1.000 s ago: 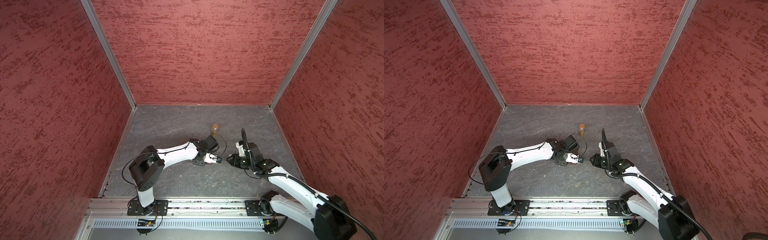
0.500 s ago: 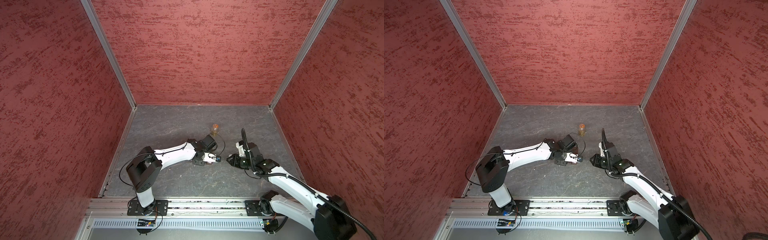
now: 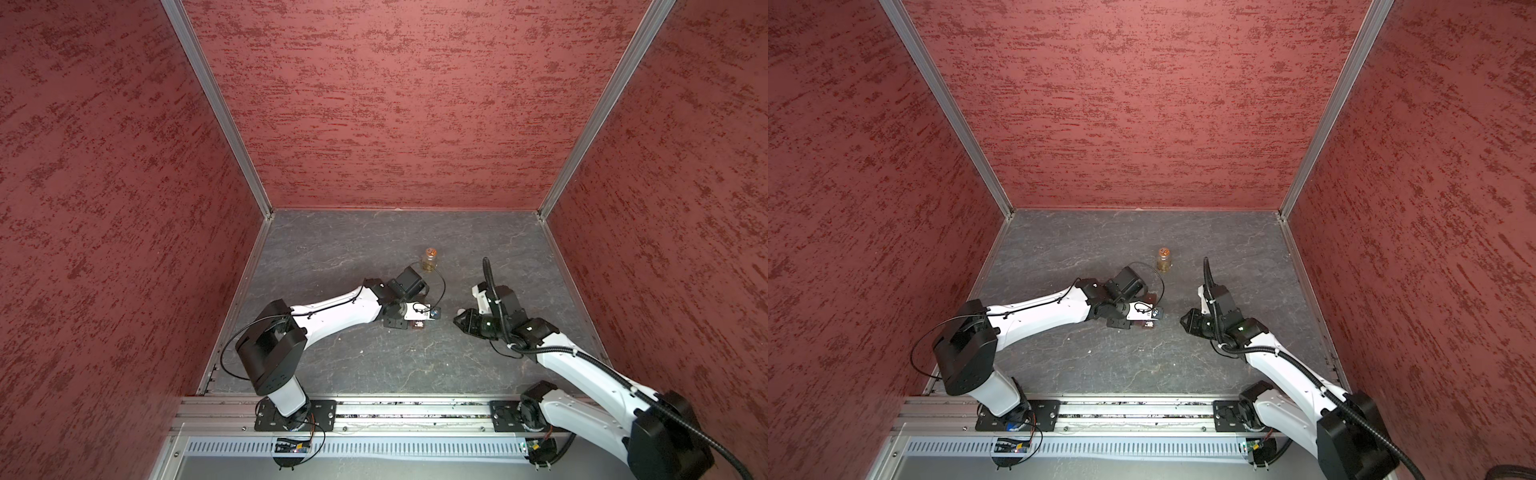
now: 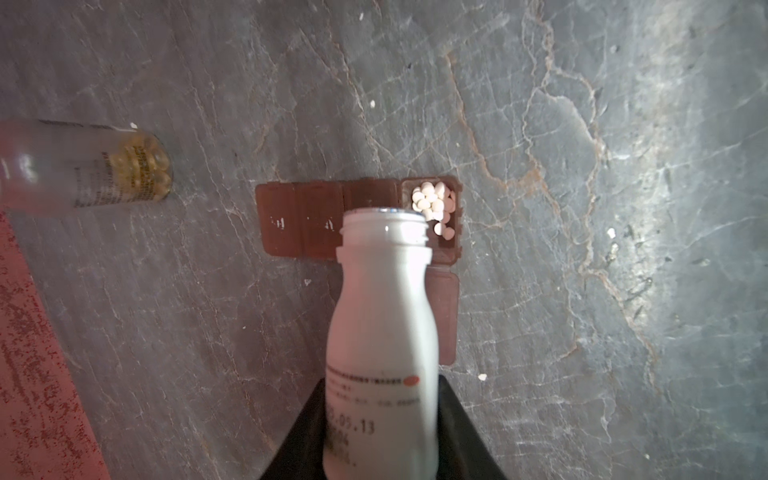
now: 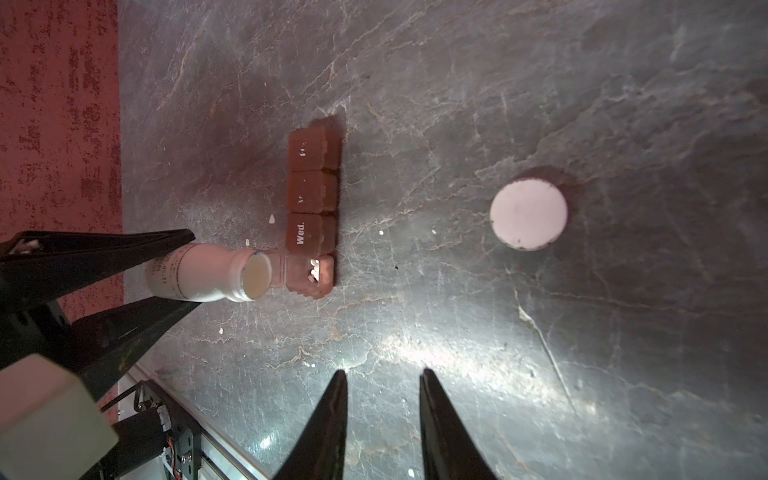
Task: Sort the pills into containers
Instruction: 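Raise the bottle upright with the left gripper while the right gripper shifts toward the cap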
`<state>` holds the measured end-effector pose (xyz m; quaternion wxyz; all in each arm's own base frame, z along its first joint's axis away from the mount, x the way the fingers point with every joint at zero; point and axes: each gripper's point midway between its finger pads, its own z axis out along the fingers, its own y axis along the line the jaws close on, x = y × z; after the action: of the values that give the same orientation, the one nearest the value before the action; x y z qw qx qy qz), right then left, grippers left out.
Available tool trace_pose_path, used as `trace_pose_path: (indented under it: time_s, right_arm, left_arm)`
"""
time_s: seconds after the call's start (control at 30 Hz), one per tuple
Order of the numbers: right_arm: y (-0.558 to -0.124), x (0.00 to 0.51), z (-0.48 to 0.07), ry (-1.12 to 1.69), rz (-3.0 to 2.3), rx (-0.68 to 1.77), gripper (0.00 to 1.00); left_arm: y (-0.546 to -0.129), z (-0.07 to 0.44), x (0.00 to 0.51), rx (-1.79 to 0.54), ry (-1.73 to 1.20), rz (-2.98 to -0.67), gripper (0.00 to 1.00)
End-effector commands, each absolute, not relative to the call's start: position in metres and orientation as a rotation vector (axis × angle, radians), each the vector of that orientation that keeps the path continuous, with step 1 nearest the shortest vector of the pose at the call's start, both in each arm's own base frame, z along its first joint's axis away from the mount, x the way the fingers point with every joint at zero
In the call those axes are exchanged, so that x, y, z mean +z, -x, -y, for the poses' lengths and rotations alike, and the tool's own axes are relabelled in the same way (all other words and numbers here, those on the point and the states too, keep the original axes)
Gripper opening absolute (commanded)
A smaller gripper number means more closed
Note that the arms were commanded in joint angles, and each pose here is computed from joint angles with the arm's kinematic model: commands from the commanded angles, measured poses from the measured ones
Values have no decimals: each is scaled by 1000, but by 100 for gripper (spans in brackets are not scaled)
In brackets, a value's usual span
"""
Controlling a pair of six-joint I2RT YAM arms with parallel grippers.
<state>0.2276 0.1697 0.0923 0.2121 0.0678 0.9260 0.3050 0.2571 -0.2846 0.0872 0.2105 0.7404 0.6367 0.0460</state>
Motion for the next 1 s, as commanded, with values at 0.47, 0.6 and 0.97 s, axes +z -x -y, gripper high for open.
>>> trace_pose_path:
  time_s: [0.47, 0.6, 0.97]
  right_arm:
    - [-240, 123, -164, -213, -2518, 808, 33]
    - [-241, 130, -162, -233, -2509, 805, 33]
    - [-241, 153, -157, -299, -2472, 808, 33]
  left_arm:
    - [-261, 294, 132, -69, -1744, -1714, 0]
    - [-262, 295, 142, -119, -1639, -1698, 0]
    - [-253, 292, 191, -297, -1286, -1547, 0]
